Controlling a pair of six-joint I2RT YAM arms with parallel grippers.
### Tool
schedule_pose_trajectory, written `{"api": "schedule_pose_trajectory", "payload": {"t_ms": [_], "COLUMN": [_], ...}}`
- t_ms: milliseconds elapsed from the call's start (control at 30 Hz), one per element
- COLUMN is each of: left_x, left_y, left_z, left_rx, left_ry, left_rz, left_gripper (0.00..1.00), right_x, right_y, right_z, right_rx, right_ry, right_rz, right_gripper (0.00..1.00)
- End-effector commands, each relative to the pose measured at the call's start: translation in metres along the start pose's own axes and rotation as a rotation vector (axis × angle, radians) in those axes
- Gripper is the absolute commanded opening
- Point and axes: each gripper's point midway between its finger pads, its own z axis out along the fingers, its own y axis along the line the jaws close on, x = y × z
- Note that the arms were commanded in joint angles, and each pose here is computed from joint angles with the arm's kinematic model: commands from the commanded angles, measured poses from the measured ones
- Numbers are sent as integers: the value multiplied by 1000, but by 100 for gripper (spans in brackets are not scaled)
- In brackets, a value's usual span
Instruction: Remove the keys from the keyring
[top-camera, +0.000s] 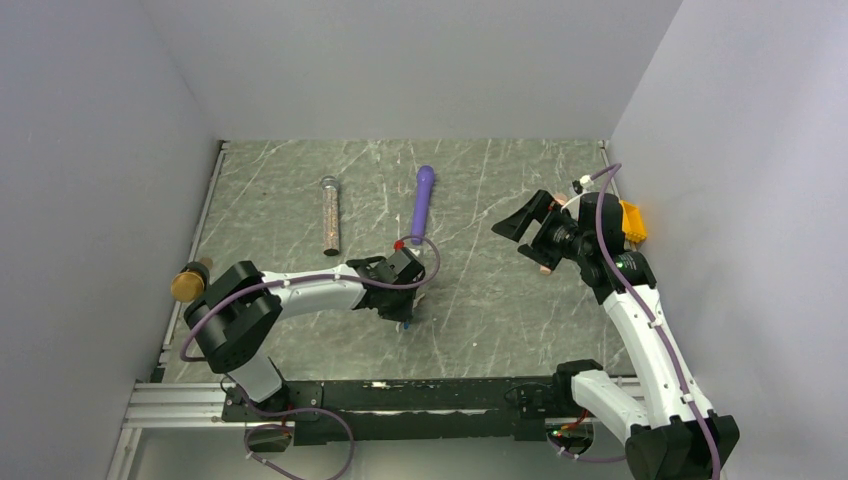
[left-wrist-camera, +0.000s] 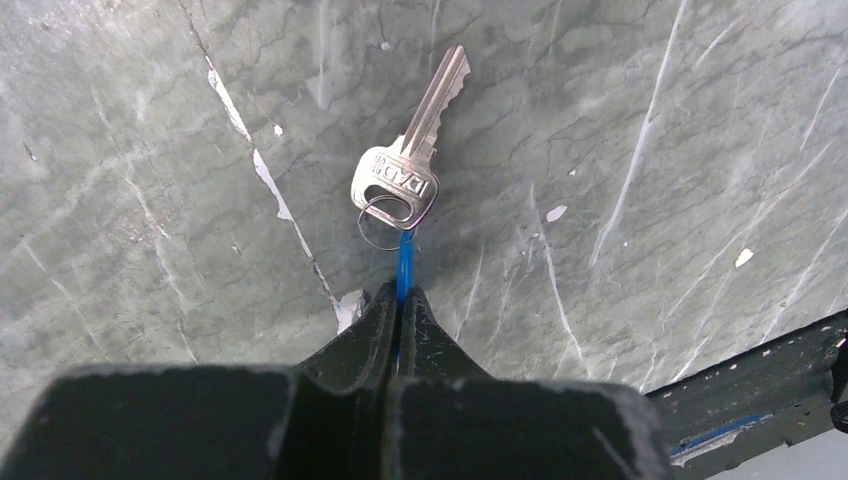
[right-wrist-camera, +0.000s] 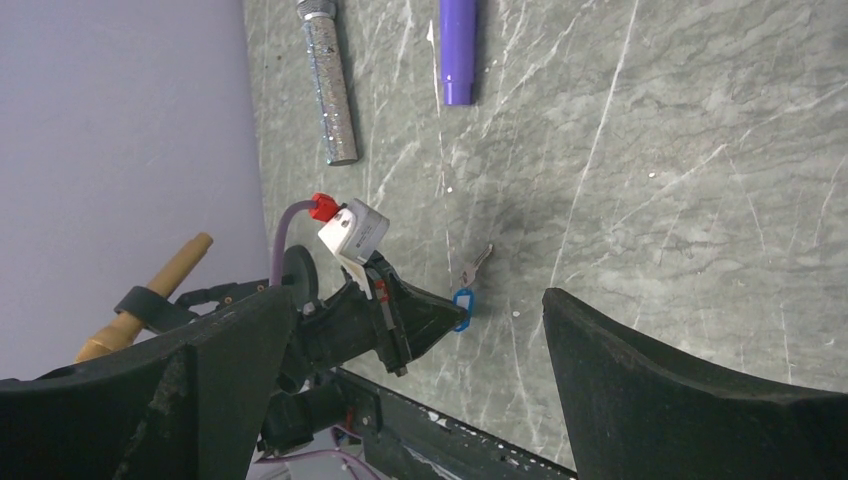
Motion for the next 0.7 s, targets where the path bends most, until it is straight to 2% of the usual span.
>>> {"api": "schedule_pose_trajectory", "payload": {"t_ms": [0,300,667], "left_x": [-3,-21,-63], "left_y": [-10,-24,-41], "left_z": [-6,-35,-97], "left_rx": [21,67,71], "left_ry": [7,-48,-137], "left_rz": [-1,18,139], "left_gripper": [0,0,0], "right_x": [-5,-4,6], "right_y": [8,23,49], "right_z": [-6,-4,2], "right_rx": [-23,-97,-249], "right_ry": [-30,-7,89], "right_rz": [-27,-5,169], "right_gripper": [100,100,100]}}
